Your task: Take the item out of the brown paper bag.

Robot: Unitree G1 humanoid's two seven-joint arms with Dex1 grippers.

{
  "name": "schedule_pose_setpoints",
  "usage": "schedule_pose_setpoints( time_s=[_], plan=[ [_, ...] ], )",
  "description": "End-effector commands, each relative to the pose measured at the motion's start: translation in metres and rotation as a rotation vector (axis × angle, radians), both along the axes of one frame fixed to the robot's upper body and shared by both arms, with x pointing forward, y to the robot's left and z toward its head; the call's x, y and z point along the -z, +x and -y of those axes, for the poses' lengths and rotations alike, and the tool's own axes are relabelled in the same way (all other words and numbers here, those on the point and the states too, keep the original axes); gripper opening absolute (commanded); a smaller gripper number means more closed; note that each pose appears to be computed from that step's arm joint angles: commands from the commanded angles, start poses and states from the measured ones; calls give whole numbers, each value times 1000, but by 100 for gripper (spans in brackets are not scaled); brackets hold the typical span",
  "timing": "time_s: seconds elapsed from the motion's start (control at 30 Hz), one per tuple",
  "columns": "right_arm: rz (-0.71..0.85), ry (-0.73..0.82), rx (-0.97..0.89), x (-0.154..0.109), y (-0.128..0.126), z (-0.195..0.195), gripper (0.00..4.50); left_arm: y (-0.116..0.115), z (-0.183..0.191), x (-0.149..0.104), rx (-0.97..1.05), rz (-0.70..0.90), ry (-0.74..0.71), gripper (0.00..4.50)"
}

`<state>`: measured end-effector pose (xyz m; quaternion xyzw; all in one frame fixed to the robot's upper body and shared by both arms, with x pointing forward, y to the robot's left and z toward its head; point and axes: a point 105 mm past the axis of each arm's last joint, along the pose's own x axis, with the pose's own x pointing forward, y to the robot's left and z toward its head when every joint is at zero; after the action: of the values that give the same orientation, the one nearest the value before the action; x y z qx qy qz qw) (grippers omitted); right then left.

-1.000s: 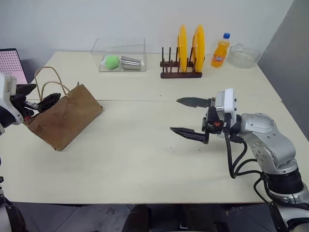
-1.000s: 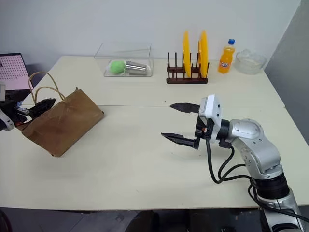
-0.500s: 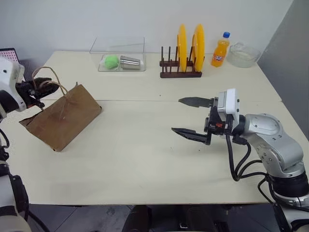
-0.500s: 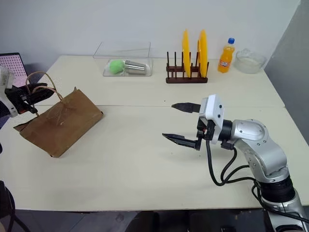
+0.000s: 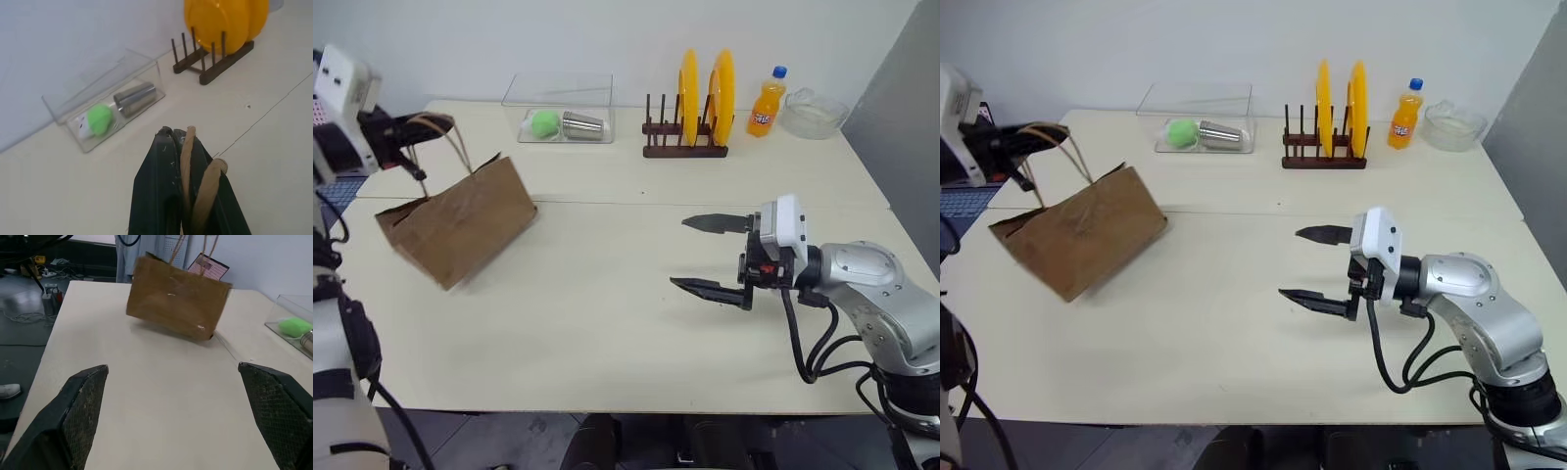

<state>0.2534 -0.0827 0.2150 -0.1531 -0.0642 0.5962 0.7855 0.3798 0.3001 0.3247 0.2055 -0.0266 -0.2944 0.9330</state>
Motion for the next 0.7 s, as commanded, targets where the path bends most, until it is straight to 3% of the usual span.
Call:
schedule_pose_setpoints(
  time_s=[0.03, 0.43, 0.7],
  plan=[
    [28, 6, 20, -8, -7, 5, 450, -1, 20, -31, 74, 94, 35, 2],
    [-41, -1, 189, 7, -15, 25, 450, 33, 127, -34, 355, 96, -12, 2],
    [-62, -9, 266, 14, -23, 32, 450, 43, 174, -31, 424, 103, -28, 2]
  ],
)
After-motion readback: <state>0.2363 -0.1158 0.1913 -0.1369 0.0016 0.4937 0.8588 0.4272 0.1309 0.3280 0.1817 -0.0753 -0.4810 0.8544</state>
